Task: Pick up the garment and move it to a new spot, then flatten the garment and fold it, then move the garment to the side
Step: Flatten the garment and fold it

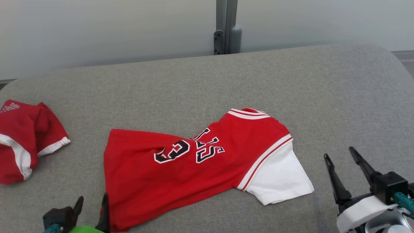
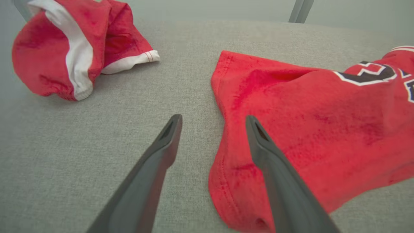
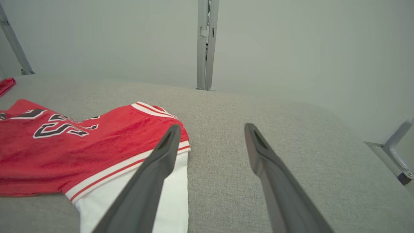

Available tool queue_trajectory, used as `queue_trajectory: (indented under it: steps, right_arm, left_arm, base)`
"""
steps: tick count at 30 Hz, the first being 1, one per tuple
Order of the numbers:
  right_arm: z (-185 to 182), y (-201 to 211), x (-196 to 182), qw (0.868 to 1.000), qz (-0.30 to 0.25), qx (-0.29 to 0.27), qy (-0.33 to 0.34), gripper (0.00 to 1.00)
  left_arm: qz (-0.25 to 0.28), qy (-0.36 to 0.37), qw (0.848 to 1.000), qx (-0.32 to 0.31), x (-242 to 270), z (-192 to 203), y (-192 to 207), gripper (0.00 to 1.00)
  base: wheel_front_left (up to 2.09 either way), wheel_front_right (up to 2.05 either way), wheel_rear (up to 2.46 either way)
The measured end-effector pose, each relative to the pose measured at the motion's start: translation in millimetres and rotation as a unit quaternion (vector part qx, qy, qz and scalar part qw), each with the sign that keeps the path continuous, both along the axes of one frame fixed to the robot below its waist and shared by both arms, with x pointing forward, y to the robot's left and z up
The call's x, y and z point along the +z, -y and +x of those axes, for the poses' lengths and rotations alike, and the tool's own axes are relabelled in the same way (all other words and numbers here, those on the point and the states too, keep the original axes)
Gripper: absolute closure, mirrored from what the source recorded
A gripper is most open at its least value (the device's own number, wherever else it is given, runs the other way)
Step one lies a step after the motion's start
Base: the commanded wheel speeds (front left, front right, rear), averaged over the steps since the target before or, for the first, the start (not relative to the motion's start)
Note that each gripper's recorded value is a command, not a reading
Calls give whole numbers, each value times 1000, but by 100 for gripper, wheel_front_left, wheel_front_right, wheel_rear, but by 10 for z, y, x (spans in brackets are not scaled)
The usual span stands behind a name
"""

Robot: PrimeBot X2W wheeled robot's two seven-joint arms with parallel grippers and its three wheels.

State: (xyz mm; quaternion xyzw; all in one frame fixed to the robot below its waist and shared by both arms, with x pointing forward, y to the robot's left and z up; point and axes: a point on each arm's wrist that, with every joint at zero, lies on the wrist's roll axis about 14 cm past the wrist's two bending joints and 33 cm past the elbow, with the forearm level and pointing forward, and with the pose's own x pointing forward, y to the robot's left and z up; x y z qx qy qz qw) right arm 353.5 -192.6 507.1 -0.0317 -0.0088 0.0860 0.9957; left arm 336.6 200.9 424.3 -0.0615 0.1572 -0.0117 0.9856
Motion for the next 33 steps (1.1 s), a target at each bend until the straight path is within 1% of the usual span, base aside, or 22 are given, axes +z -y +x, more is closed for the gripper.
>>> queue_trajectory:
  steps: [2, 5, 8, 11, 19, 24, 30, 31, 32, 33]
  right_arm:
    - [-16, -29, -225, 998, 0, 9, -62, 0]
    - [-39, -30, -473, 992, -6, 17, -126, 0]
    - [-103, -78, -738, 982, 2, 24, -186, 0]
    - [-147, -99, -943, 974, 3, 28, -225, 0]
    - [-45, -291, -1202, 963, 7, 52, -263, 0]
    - [9, -309, -1299, 961, 6, 54, -271, 0]
    - [101, -396, -1375, 958, 4, 65, -278, 0]
    - [114, -417, -1388, 958, 4, 68, -280, 6]
    - [122, -433, -1402, 956, 5, 70, -284, 33]
    - [135, -447, -1404, 956, 5, 72, -284, 56]
  left_arm:
    - [-22, -66, 998, -11, -189, -121, 97, 0]
    - [-34, -143, 989, -34, -382, -330, 226, 0]
    - [-61, -183, 980, -48, -421, -435, 345, 0]
    - [-70, -189, 978, -50, -393, -424, 362, 0]
    - [-76, -207, 975, -17, -513, -391, 248, 0]
    - [-78, -225, 971, -4, -622, -411, 188, 0]
    - [-94, -233, 968, -7, -702, -344, 247, 0]
    - [-103, -236, 966, -6, -721, -345, 269, 0]
    - [-106, -239, 965, -10, -735, -340, 294, 0]
    - [-109, -241, 964, -12, -746, -337, 311, 5]
  base:
    - [0, 0, 0]
    - [0, 0, 0]
    - [0, 0, 0]
    - [0, 0, 0]
    - [0, 0, 0]
    - [0, 0, 0]
    - [0, 0, 0]
    - [0, 0, 0]
    - [0, 0, 0]
    - [0, 0, 0]
